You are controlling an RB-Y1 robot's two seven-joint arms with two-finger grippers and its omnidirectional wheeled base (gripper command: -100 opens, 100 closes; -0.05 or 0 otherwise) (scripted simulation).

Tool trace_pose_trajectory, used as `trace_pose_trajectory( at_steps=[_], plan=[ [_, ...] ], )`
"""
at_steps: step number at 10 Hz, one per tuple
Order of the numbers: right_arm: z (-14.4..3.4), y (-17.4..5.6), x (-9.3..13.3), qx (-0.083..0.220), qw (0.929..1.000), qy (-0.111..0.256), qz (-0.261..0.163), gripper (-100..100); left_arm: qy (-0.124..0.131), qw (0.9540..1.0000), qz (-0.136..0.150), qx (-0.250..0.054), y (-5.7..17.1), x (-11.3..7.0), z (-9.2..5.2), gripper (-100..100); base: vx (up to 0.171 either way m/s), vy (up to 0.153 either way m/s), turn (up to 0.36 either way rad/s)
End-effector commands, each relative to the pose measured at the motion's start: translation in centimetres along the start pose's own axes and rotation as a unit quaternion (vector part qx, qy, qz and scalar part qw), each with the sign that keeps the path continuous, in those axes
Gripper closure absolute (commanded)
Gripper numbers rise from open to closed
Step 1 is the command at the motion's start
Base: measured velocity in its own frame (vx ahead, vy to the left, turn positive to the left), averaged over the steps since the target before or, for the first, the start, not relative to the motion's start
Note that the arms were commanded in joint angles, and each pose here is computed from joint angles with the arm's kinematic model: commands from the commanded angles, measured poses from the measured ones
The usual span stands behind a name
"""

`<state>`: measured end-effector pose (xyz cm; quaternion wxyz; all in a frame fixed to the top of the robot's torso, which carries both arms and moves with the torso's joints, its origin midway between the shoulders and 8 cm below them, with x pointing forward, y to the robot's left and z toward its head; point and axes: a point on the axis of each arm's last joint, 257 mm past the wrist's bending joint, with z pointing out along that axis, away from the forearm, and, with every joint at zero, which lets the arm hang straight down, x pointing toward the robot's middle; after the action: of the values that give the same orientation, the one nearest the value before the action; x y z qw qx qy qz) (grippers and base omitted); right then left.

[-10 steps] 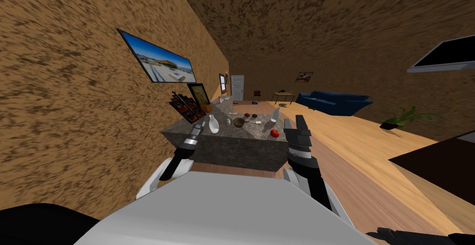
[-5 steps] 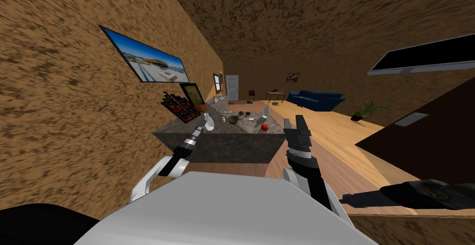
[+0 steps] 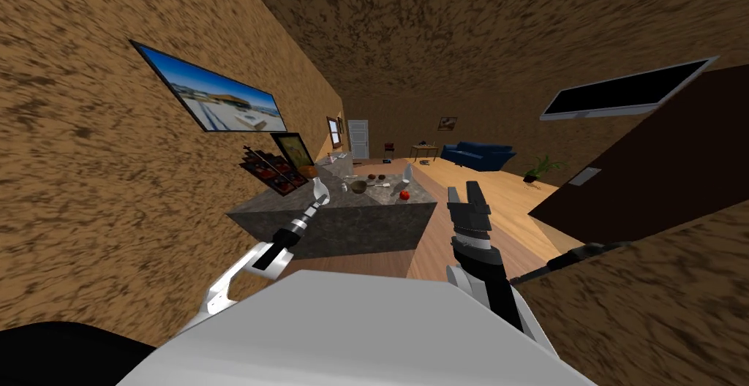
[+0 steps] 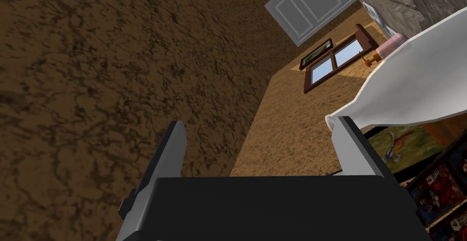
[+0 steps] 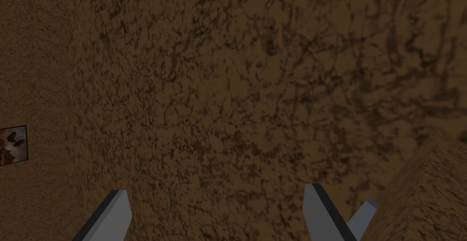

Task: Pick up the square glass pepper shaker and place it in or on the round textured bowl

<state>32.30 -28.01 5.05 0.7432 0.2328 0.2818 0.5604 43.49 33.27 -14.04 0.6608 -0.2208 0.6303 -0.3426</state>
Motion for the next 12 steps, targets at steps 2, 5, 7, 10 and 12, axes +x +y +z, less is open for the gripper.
trace_pose_trajectory(
  at_steps=[2,5,7,10,12],
  plan=[
    [0.0,0.0,0.0,0.000,1.0000,0.000,0.000,0,0.025,0.9981,0.029,-0.047,3.6,0.1,0.2,-100,-0.033,-0.050,-0.216],
    [0.0,0.0,0.0,0.000,1.0000,0.000,0.000,0,0.042,0.9938,0.053,-0.088,6.7,-0.1,0.2,-100,0.008,-0.032,-0.110],
    [0.0,0.0,0.0,0.000,1.0000,0.000,0.000,0,0.056,0.9876,0.074,-0.127,9.8,-0.4,-0.1,-100,0.051,-0.013,-0.233],
    [0.0,0.0,0.0,0.000,1.0000,0.000,0.000,0,0.065,0.9784,0.092,-0.173,13.1,-0.9,-0.6,-100,0.070,0.008,-0.108],
    [0.0,0.0,0.0,0.000,1.0000,0.000,0.000,0,0.073,0.9684,0.107,-0.213,16.0,-1.4,-1.2,-100,0.105,0.029,-0.201]
  ],
)
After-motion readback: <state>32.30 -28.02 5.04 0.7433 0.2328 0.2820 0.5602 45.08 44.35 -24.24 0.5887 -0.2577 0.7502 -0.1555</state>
